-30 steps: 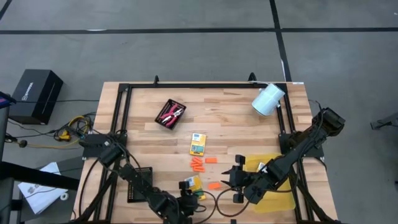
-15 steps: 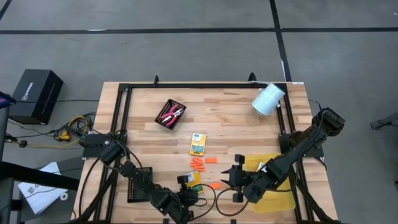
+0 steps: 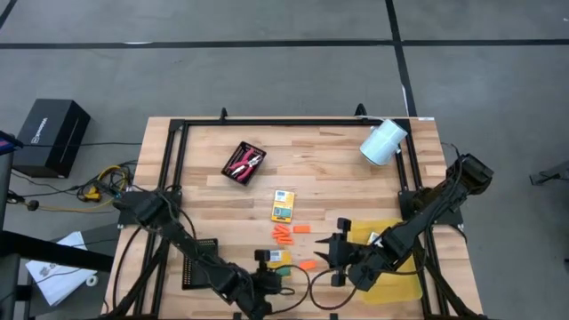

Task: Pick & Place School Supplies
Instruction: Put the yellow crayon box into the yellow basket

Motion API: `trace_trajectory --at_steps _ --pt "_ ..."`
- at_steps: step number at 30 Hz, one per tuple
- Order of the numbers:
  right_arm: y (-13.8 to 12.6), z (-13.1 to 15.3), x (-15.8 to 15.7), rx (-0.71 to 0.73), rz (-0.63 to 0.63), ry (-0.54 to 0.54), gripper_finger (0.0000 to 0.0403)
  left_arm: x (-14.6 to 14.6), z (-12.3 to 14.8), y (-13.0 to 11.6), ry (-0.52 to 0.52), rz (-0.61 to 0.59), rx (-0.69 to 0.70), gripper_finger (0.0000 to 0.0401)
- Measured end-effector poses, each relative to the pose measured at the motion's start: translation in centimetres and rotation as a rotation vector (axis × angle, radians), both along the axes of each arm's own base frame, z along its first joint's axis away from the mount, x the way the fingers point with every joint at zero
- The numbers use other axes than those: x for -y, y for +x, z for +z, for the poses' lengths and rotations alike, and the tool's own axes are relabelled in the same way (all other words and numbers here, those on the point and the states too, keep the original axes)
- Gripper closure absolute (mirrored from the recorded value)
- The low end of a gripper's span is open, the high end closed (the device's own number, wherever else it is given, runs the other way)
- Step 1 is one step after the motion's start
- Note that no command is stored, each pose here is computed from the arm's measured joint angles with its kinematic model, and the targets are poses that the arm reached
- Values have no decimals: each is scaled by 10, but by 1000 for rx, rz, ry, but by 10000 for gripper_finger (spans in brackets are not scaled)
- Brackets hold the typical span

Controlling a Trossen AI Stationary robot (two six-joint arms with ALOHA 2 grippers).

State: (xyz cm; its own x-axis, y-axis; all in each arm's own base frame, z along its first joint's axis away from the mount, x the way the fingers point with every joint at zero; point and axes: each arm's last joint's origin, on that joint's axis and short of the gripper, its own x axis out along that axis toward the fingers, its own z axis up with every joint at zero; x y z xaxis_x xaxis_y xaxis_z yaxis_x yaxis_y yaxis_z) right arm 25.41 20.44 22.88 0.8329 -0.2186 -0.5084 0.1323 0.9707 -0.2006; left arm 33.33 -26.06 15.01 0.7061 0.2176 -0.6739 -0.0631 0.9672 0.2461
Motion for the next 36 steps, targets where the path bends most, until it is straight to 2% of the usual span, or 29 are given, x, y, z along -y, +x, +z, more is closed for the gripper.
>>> trace_trajectory --at_steps 4,11,15,21,26,29,33,36 --pt "-7 10 -5 77 -27 -101 278 -14 4 11 57 -13 4 400" --pt "-27 40 -8 210 -99 -212 278 -38 13 39 115 -55 65 400" --pt "-47 58 -6 263 -115 -231 278 -46 32 51 131 -104 161 400" --pt "-72 80 1 324 -128 -227 278 -60 70 53 188 -138 244 400" --pt "-82 89 6 342 -130 -227 278 -73 99 55 229 -160 331 400" --pt "-84 92 9 352 -145 -235 278 -82 102 61 236 -187 347 400" --pt "-85 95 11 354 -143 -239 278 -93 105 71 185 -221 396 400" --pt "-85 96 12 352 -141 -245 278 -98 104 77 198 -260 427 400"
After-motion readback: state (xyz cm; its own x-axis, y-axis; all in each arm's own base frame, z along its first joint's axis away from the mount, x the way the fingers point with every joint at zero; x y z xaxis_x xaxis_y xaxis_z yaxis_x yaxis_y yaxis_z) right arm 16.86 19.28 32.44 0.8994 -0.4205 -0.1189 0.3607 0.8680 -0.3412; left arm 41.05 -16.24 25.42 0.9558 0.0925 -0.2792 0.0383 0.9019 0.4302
